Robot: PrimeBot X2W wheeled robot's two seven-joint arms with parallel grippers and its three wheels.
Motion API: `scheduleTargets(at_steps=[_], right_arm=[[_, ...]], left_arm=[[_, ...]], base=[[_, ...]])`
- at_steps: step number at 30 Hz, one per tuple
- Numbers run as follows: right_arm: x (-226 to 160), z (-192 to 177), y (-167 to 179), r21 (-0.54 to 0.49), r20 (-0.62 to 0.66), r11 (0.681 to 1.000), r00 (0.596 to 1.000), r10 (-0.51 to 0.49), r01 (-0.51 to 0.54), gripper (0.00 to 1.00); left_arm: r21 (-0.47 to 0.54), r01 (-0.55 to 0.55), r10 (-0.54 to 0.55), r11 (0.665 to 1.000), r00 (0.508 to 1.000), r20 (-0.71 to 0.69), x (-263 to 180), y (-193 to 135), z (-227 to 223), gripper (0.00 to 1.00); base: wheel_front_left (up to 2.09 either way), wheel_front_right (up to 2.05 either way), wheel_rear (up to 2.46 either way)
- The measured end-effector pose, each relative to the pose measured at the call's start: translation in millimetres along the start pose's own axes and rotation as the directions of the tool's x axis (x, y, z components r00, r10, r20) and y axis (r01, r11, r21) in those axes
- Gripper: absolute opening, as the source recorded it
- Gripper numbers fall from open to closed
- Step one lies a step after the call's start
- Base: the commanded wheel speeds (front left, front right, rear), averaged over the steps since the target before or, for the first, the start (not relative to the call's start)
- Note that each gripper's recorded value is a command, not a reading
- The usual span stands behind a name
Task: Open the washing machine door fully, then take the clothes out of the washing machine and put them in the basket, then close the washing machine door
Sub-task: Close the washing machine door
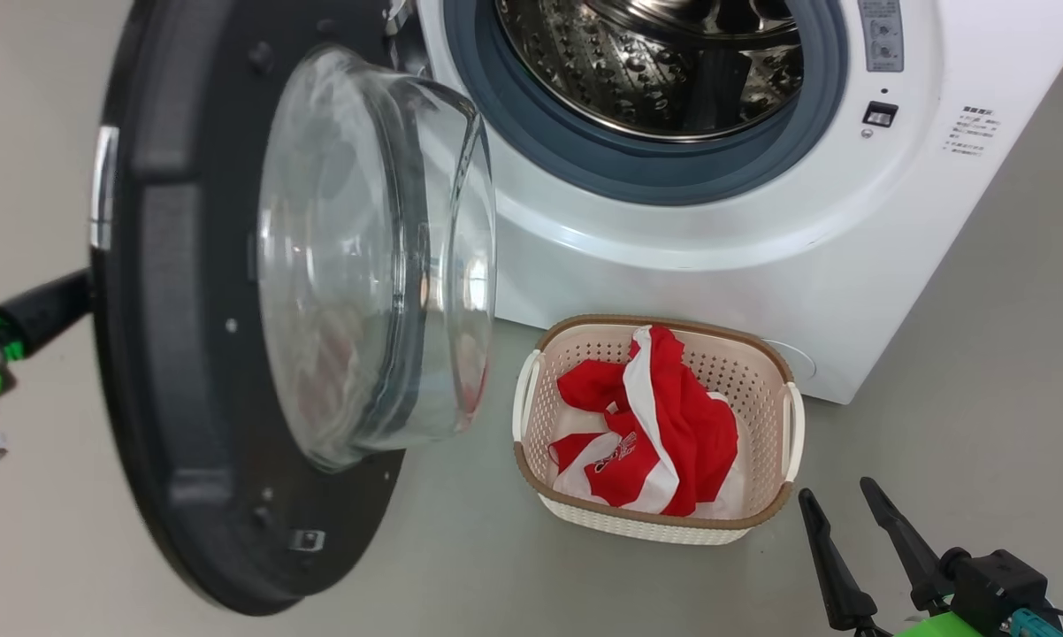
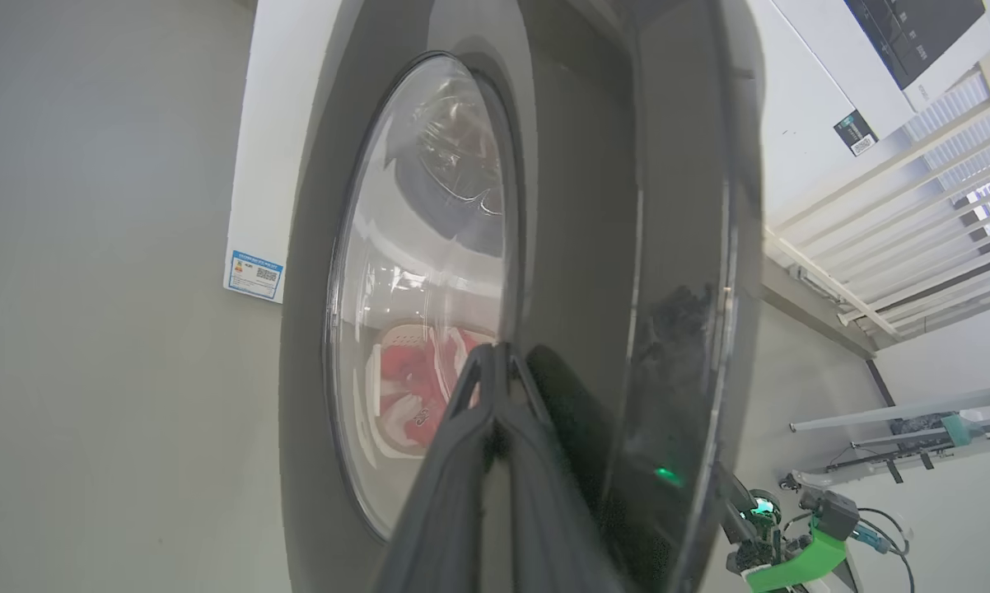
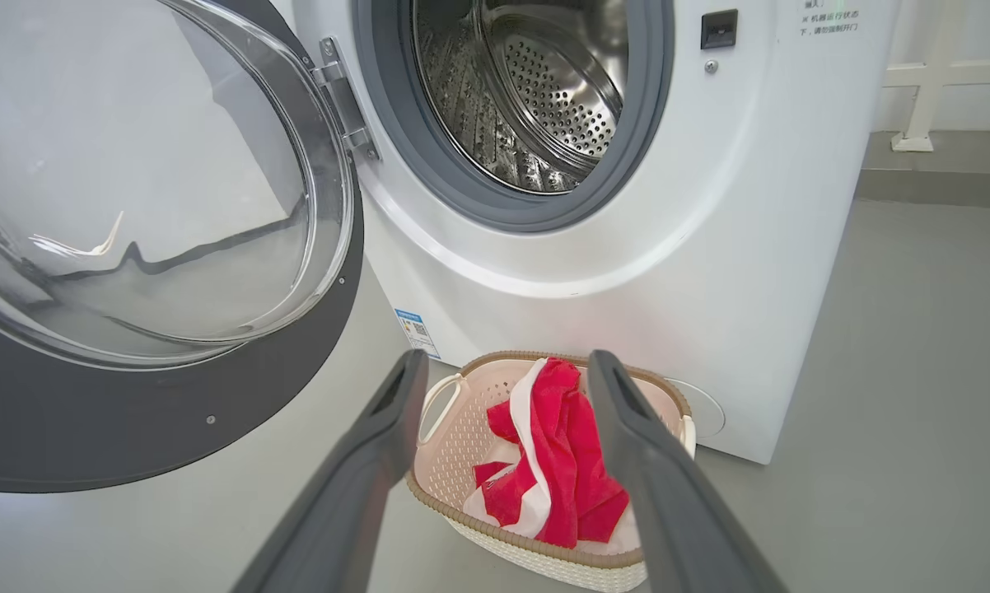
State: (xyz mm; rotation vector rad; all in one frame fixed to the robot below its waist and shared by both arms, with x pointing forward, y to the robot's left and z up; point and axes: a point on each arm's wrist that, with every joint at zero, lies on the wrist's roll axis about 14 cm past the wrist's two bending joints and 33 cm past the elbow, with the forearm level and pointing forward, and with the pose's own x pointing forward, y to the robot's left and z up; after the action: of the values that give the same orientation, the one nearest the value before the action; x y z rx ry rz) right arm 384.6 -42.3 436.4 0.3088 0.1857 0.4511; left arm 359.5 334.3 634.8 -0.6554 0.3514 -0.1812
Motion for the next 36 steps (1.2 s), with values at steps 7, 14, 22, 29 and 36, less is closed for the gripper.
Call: scheduleTargets(at_steps=[7,14,22,29,36], right_arm=[[-4.9,3.5,-5.1,0.0,0.012,1.0,1.0,-0.021,0.021,1.0],[-9.3,6.9,-9.0,-0.001,0.023,0.999,0.999,-0.037,0.037,1.0],[-10.4,4.3,-12.6,0.005,0.017,0.999,0.999,-0.05,0.05,1.0],[-10.5,3.7,-13.2,0.008,0.016,0.999,0.998,-0.053,0.053,1.0],[-10.4,7.7,-8.9,0.006,0.028,0.999,0.999,-0.044,0.044,1.0]], left_arm=[[0.053,0.112,-0.111,0.992,0.994,-0.023,20.1,-37.3,-13.2,0.0],[0.101,0.216,-0.215,0.971,0.976,-0.02,35.5,-75.0,-22.2,0.0],[0.115,0.276,-0.277,0.954,0.961,-0.006,49.8,-97.0,-29.0,0.0],[0.121,0.264,-0.269,0.957,0.963,0.031,49.8,-93.8,-23.7,0.0],[0.068,0.228,-0.233,0.971,0.969,0.08,42.0,-75.6,-32.9,0.0]], base=[[0.0,0.0,0.0],[0.0,0.0,0.0],[0.0,0.0,0.0],[0.0,0.0,0.0],[0.0,0.0,0.0]])
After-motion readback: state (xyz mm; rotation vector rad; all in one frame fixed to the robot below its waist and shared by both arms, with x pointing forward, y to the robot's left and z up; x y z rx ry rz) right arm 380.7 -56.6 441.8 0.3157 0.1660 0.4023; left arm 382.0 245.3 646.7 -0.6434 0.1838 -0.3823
